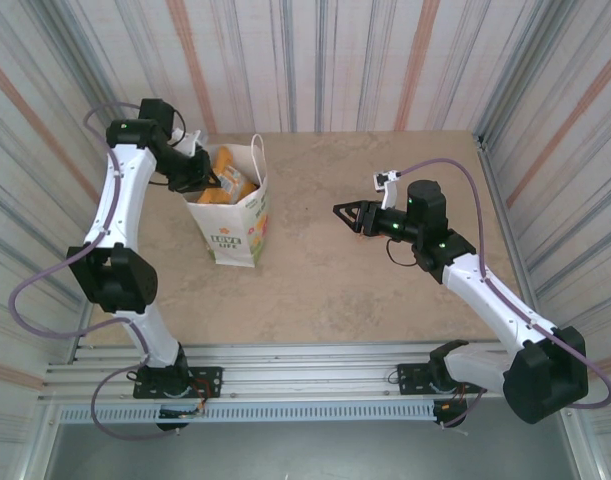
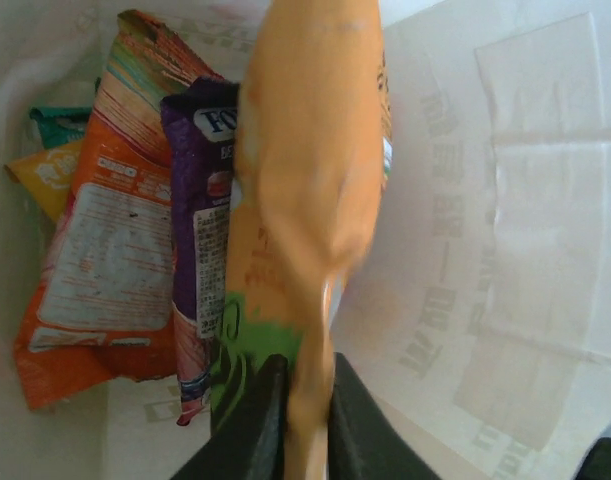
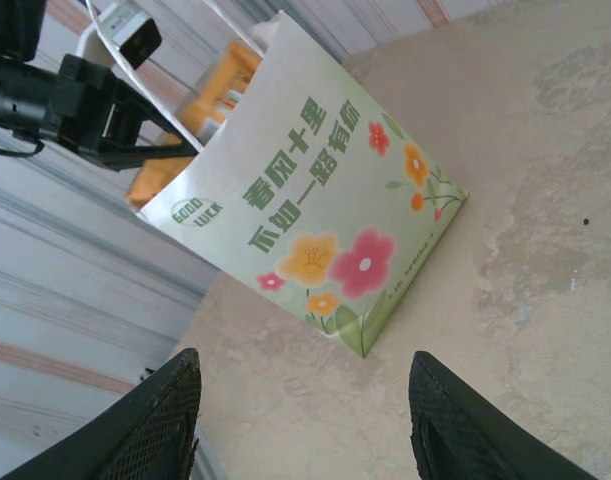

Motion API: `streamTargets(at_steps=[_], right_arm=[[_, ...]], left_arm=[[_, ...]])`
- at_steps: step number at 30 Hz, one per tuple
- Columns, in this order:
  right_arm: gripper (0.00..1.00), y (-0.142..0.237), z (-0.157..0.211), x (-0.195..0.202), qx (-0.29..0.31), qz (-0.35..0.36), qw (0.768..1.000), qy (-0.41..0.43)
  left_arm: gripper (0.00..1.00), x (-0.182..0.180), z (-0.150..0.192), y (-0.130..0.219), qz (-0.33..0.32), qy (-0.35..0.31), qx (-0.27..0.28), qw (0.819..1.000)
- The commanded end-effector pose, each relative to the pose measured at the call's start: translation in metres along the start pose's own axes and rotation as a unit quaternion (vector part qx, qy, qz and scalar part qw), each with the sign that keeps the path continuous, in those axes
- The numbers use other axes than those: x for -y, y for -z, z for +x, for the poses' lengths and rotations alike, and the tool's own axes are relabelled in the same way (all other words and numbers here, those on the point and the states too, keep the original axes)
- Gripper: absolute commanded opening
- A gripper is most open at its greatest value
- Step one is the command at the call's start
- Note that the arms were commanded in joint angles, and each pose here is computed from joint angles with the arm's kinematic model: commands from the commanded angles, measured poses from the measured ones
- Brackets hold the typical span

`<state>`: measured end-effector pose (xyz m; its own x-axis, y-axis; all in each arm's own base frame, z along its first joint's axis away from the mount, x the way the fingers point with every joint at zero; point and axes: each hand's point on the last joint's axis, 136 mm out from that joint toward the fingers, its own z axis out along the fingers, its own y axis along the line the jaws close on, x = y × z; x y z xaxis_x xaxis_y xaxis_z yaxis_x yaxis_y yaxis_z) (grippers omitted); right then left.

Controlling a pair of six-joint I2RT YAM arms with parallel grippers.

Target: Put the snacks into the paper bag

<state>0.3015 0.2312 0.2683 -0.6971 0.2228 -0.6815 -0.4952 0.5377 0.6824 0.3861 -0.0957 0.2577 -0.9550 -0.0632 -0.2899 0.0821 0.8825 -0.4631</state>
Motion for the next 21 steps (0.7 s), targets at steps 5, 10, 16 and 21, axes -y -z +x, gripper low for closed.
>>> streamTargets(at_steps=[5, 10, 16, 21], right_arm=[[0.56, 0.002, 0.003, 0.0, -0.002, 0.004, 1.0, 0.017], [0.56, 0.002, 0.003, -0.001, -0.003, 0.004, 1.0, 0.017], [0.56, 0.002, 0.003, -0.001, -0.002, 0.003, 1.0, 0.017], [0.56, 0.002, 0.003, -0.002, -0.002, 0.001, 1.0, 0.017]], left_arm=[[0.36, 0.004, -0.012, 0.037, -0.044, -0.03, 0.055, 0.997], [0.38, 0.018, -0.017, 0.069, -0.054, -0.05, 0.103, 0.992], [0.38, 0.049, -0.014, 0.081, -0.019, -0.082, 0.125, 0.989], [0.37, 0.061, -0.01, 0.054, 0.006, -0.091, 0.092, 0.992]])
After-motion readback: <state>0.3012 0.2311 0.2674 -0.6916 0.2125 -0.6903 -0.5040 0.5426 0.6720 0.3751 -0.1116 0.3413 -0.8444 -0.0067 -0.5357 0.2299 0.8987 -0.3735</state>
